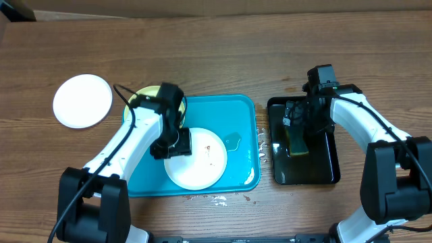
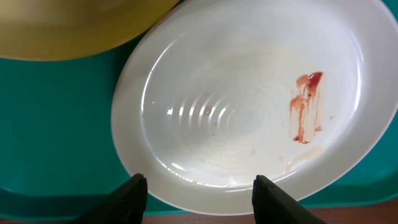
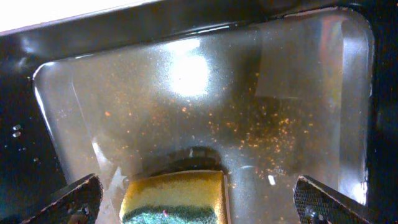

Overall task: Clean dirty plates on tray and stack at the side
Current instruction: 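Grasp the rim of the stained white plate with the left gripper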

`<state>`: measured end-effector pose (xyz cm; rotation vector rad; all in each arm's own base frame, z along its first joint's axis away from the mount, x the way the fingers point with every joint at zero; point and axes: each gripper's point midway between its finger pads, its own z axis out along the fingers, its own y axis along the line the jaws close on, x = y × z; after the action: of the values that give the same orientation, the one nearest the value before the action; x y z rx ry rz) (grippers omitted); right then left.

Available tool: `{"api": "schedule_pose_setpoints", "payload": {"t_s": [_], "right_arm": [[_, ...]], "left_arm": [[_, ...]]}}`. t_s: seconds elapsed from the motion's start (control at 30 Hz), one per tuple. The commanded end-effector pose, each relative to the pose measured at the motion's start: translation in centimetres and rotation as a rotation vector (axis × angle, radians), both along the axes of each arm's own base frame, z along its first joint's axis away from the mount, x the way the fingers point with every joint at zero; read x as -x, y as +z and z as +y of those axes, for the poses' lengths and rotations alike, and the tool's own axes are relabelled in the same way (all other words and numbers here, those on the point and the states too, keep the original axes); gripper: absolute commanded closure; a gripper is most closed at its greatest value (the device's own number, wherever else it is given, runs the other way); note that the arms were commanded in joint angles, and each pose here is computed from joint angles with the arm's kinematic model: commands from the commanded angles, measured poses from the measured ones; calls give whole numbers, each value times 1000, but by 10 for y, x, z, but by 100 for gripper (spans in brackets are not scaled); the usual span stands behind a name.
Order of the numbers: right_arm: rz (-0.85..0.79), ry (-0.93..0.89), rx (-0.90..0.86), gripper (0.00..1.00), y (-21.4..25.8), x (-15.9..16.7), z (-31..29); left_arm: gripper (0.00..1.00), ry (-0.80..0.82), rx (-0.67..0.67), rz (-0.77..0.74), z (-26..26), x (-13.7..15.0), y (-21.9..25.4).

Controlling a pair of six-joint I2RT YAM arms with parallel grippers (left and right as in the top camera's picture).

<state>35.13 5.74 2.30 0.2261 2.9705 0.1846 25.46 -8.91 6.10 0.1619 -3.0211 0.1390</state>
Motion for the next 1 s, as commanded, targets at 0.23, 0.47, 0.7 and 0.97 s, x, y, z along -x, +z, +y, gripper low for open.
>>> {"api": "schedule_pose_setpoints", "payload": {"t_s": [0.23,0.47,0.7,0.97], "right_arm": [[-16,0,0,0,2,-7,0],[-16,0,0,0,2,-7,0],[-16,0,0,0,2,-7,0],[-16,0,0,0,2,-7,0]], "left_arm": [[53,93,-271,10,50,13,-13],[66,102,-176,-7,35,20,-47],[78,92,-31,1,6,25,-57],[83,76,129,-51,-28,10,-54]]}}
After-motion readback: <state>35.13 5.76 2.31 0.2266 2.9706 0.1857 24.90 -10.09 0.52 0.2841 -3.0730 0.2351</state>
